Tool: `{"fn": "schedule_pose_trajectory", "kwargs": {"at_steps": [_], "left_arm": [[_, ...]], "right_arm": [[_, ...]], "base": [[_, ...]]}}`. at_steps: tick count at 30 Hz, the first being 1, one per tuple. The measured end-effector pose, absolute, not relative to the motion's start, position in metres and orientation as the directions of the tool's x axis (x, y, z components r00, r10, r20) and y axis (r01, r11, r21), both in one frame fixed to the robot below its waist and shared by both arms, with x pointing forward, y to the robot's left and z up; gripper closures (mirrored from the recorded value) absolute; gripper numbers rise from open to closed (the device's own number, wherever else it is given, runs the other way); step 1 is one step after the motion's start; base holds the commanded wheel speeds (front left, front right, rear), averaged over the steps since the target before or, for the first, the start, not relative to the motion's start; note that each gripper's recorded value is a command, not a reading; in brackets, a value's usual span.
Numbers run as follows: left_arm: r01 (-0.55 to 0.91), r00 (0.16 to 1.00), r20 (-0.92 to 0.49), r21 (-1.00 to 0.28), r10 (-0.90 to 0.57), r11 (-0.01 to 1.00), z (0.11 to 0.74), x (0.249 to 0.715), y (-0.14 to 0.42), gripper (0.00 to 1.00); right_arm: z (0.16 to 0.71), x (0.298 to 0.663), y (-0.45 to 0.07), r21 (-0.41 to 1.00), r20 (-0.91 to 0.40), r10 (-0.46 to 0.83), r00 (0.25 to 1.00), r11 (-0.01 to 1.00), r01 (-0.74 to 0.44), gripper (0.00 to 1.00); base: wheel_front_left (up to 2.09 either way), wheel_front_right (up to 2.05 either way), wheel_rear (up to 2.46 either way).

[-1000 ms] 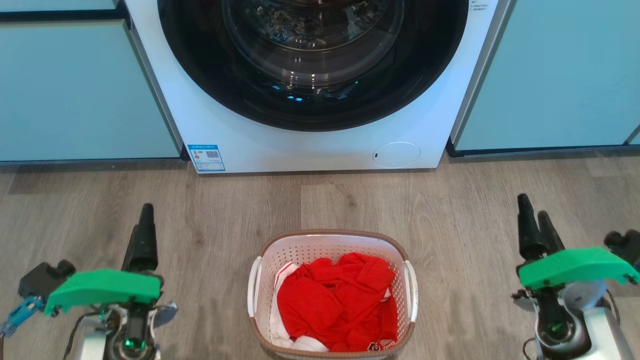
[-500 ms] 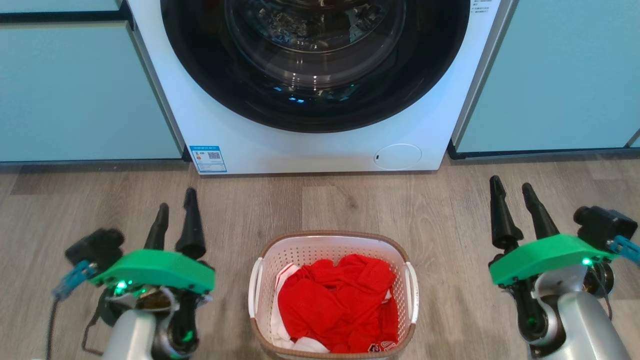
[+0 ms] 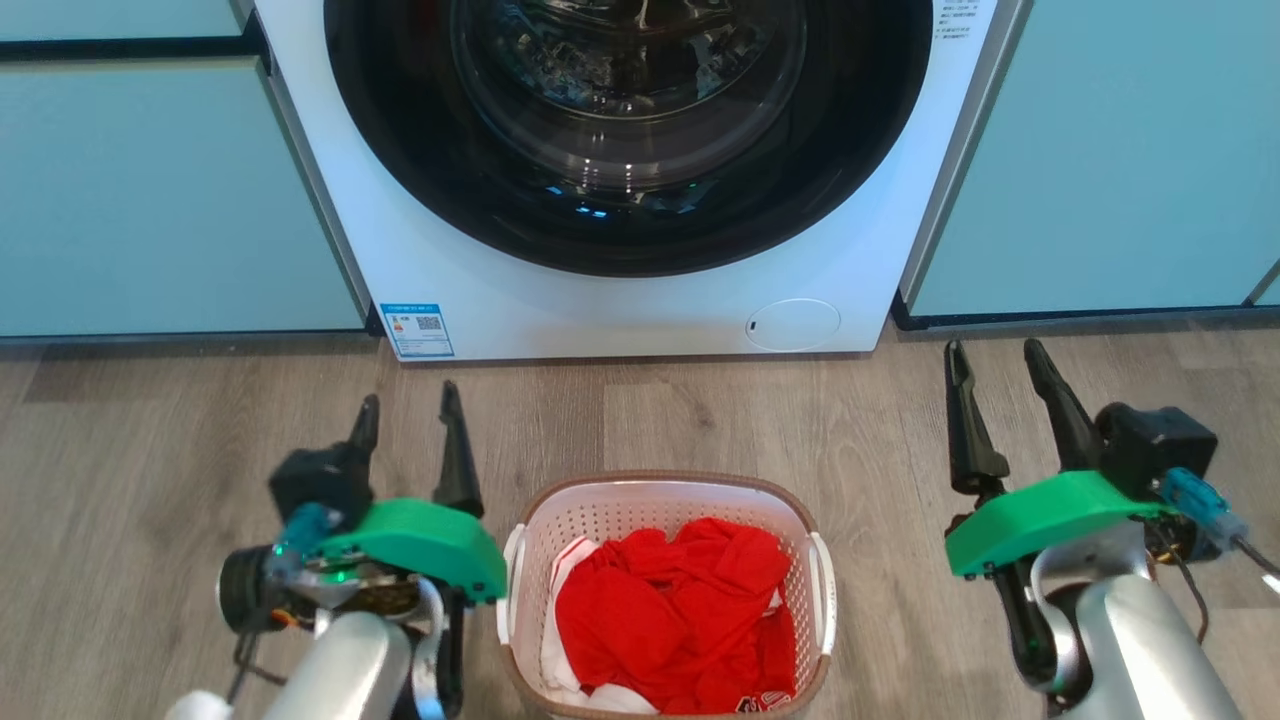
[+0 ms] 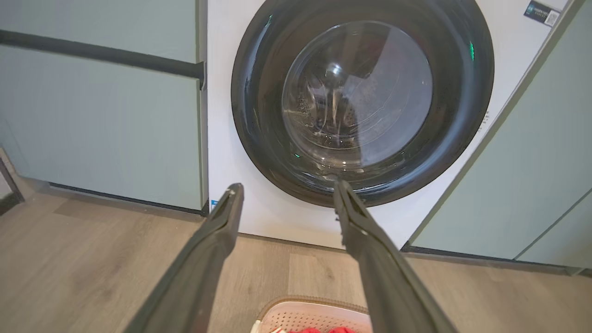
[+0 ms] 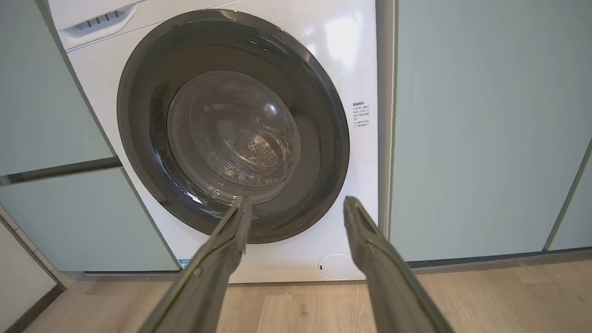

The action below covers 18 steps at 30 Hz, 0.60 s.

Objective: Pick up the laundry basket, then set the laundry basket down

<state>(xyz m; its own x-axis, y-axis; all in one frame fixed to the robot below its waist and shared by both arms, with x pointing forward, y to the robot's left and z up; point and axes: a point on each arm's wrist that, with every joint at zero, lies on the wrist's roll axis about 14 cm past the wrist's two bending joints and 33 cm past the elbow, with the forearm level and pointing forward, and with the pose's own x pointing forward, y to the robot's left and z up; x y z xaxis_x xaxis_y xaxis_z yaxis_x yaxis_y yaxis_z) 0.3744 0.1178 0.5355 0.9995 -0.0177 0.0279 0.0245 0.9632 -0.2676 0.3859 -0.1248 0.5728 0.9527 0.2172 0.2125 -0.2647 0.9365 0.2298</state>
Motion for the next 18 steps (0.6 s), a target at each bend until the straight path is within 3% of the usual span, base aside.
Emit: {"fn": "schedule_pose_trajectory", "kwargs": {"at_steps": [9, 15, 18], "left_arm": [[0.074, 0.996, 0.050, -0.081, -0.070, 0.994, 0.533, 0.370, 0.096, 0.00], [0.110, 0.994, 0.020, -0.056, -0.109, 0.992, 0.518, 0.366, 0.088, 0.00], [0.140, 0.990, 0.001, -0.102, -0.141, 0.985, 0.514, 0.368, 0.084, 0.00]], "right_arm": [[0.575, 0.385, -0.121, 0.124, 0.227, 0.233, 0.946, 0.956, -0.266, 0.00], [0.562, 0.385, -0.119, 0.072, 0.194, 0.244, 0.950, 0.962, -0.262, 0.00], [0.550, 0.384, -0.114, 0.073, 0.160, 0.258, 0.953, 0.959, -0.272, 0.00]], "base": [[0.00, 0.00, 0.00], [0.00, 0.00, 0.00], [0.00, 0.00, 0.00]]}}
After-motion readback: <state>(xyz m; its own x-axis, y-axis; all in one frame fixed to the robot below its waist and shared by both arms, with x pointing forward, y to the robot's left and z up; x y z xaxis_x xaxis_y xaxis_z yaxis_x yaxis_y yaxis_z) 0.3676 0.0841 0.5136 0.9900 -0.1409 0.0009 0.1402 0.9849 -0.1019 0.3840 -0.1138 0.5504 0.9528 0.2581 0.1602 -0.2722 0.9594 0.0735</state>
